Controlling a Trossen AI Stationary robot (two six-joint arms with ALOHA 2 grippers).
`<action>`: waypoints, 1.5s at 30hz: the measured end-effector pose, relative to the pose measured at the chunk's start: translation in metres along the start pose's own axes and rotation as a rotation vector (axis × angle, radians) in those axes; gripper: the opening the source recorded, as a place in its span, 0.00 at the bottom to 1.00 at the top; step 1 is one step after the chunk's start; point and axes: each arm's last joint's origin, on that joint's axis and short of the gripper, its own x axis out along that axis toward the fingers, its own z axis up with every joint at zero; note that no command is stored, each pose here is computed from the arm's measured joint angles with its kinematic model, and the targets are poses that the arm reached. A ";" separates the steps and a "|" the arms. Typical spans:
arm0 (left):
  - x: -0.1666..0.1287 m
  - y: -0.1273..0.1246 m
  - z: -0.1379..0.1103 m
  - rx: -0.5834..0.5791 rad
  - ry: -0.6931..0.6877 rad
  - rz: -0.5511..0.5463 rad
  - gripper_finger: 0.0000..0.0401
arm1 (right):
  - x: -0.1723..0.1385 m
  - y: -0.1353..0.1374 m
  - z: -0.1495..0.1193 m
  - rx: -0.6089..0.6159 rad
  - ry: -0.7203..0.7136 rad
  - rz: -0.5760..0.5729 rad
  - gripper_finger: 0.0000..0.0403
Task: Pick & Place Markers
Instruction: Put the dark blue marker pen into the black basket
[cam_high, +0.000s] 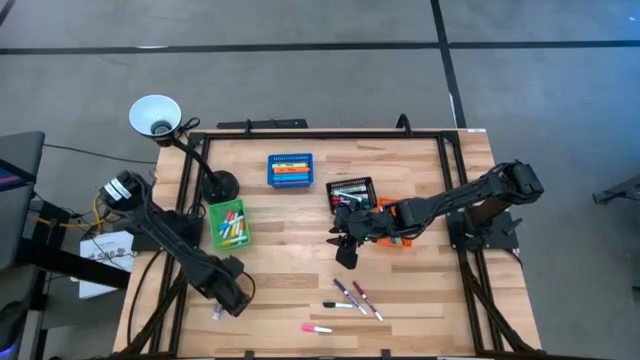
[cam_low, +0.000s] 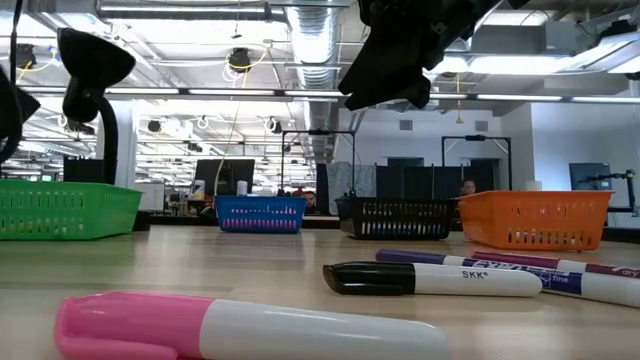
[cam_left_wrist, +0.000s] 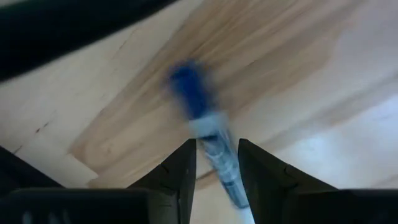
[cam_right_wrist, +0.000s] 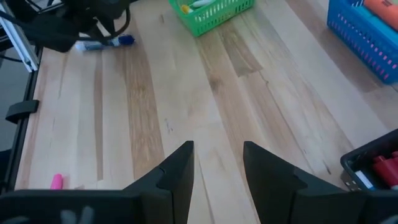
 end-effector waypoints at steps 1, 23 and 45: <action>0.003 0.000 0.000 -0.002 0.002 0.011 0.29 | 0.000 0.000 0.000 0.000 0.000 0.000 0.32; -0.037 -0.001 0.008 0.212 -0.440 -0.222 0.15 | 0.001 -0.006 0.011 0.030 -0.078 0.001 0.32; -0.135 0.000 0.064 0.699 -1.280 -0.226 0.17 | -0.037 -0.008 0.010 -0.406 -0.450 0.086 0.25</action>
